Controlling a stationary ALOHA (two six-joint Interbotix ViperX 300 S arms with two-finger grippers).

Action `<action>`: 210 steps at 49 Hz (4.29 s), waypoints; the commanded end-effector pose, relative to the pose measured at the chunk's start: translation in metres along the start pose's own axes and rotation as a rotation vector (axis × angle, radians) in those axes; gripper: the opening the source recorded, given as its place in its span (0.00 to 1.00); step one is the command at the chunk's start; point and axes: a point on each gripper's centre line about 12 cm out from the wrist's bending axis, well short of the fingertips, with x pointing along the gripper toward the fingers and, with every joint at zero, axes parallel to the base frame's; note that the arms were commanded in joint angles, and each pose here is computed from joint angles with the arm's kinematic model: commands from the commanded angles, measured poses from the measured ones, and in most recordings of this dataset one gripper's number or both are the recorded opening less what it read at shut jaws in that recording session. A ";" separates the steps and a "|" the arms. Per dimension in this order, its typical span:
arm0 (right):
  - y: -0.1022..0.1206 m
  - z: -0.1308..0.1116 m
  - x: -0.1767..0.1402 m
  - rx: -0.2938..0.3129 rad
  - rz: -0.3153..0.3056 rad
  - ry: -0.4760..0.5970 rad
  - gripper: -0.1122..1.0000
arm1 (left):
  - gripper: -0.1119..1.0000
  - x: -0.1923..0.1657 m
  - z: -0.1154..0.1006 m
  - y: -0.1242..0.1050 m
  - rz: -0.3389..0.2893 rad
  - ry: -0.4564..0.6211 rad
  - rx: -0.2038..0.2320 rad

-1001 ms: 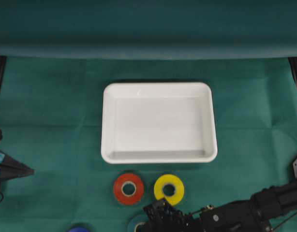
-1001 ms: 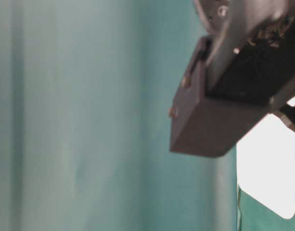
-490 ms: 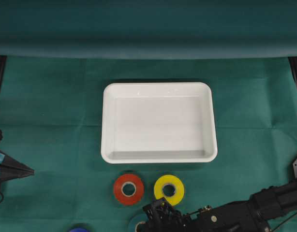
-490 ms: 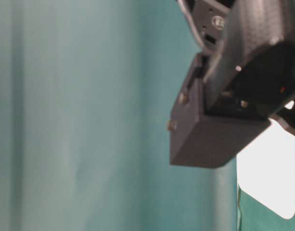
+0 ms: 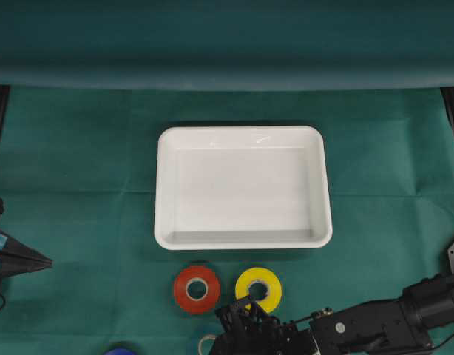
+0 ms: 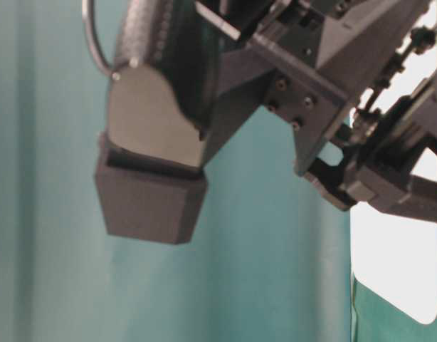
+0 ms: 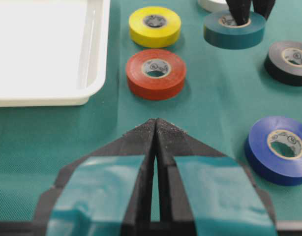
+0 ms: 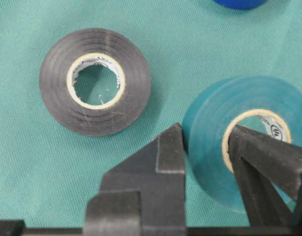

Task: Put the tape into the white case with the right arm.
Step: 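Lift the teal roll and carry it over the white tray, then lower the teal roll into the tray and open the right gripper, then withdraw the right gripper to the right side of the table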

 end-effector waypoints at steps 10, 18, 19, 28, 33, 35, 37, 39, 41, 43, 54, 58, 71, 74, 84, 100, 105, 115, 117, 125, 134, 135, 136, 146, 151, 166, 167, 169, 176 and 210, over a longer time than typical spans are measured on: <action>-0.029 0.020 -0.020 0.045 -0.046 -0.054 0.11 | 0.10 0.000 0.004 0.000 0.003 -0.008 -0.001; -0.059 0.016 -0.031 0.094 -0.094 -0.033 0.12 | 0.10 0.000 0.004 0.000 0.003 -0.009 -0.002; -0.063 0.016 -0.032 0.102 -0.101 -0.032 0.12 | 0.10 0.000 0.004 0.000 0.003 -0.009 -0.001; -0.100 0.005 -0.046 0.158 -0.163 0.001 0.11 | 0.10 0.000 0.004 0.000 0.003 -0.009 -0.001; -0.118 -0.001 -0.051 0.173 -0.197 0.013 0.12 | 0.10 0.000 0.004 0.000 0.003 -0.009 -0.001; -0.126 -0.004 -0.053 0.180 -0.213 0.020 0.11 | 0.10 0.000 0.004 0.000 0.003 -0.009 -0.002; -0.136 -0.009 -0.055 0.187 -0.233 0.030 0.11 | 0.10 0.000 0.004 0.000 0.003 -0.009 -0.001; -0.143 -0.012 -0.056 0.194 -0.245 0.038 0.11 | 0.10 0.000 0.004 0.000 0.003 -0.009 -0.001; -0.151 -0.015 -0.058 0.204 -0.258 0.044 0.11 | 0.10 0.000 0.004 0.000 0.003 -0.009 -0.002; -0.156 -0.016 -0.060 0.213 -0.268 0.043 0.12 | 0.10 0.000 0.004 0.000 0.003 -0.009 -0.002; -0.178 -0.025 -0.066 0.256 -0.305 0.049 0.12 | 0.10 0.000 0.004 0.000 0.003 -0.008 -0.001; -0.180 -0.028 -0.065 0.261 -0.307 0.054 0.12 | 0.10 0.000 0.004 0.000 0.003 -0.009 -0.002; -0.178 -0.041 -0.063 0.267 -0.304 0.078 0.12 | 0.10 0.000 0.004 0.000 0.003 -0.009 -0.001; -0.178 -0.041 -0.062 0.266 -0.304 0.075 0.11 | 0.10 0.000 0.004 0.000 0.003 -0.009 -0.001; -0.177 -0.042 -0.061 0.262 -0.305 0.058 0.39 | 0.10 0.000 0.004 0.000 0.003 -0.009 -0.004; -0.178 -0.040 -0.061 0.260 -0.306 0.045 0.77 | 0.10 0.000 0.003 0.000 0.003 -0.006 -0.002; -0.178 -0.040 -0.062 0.258 -0.307 0.045 0.77 | 0.10 0.000 0.004 0.000 0.003 -0.009 -0.004; -0.174 -0.042 -0.074 0.255 -0.309 0.049 0.77 | 0.10 0.000 0.004 0.000 0.003 -0.008 -0.002; -0.171 -0.045 -0.078 0.256 -0.309 0.050 0.77 | 0.10 0.000 0.004 0.000 0.003 -0.009 -0.002; -0.157 -0.065 -0.102 0.257 -0.308 0.058 0.77 | 0.10 0.000 0.004 0.000 0.003 -0.009 -0.002; -0.136 -0.099 -0.130 0.264 -0.303 0.072 0.77 | 0.10 0.000 0.003 0.000 0.003 -0.006 -0.002; -0.133 -0.104 -0.133 0.265 -0.302 0.073 0.77 | 0.10 0.000 0.004 0.000 0.003 -0.008 -0.002; -0.131 -0.108 -0.137 0.267 -0.302 0.073 0.77 | 0.10 0.000 0.004 0.000 0.003 -0.008 -0.002; -0.105 -0.147 -0.172 0.295 -0.311 0.002 0.77 | 0.10 0.000 0.004 0.000 0.003 -0.009 -0.002; -0.095 -0.159 -0.188 0.307 -0.320 -0.092 0.77 | 0.10 0.000 0.004 0.000 0.003 -0.009 -0.002; -0.077 -0.192 -0.208 0.373 -0.325 -0.181 0.76 | 0.10 0.000 0.004 0.000 0.003 -0.009 -0.004; -0.077 -0.192 -0.208 0.374 -0.325 -0.176 0.76 | 0.10 0.000 0.004 0.000 0.003 -0.008 -0.002; -0.076 -0.194 -0.208 0.378 -0.324 -0.166 0.76 | 0.10 0.000 0.004 0.000 0.003 -0.009 -0.004; -0.076 -0.194 -0.207 0.378 -0.323 -0.157 0.76 | 0.10 0.000 0.004 0.000 0.003 -0.008 -0.004; -0.009 -0.190 -0.193 0.134 -0.051 -0.127 0.76 | 0.10 0.000 0.004 0.000 0.003 -0.009 -0.004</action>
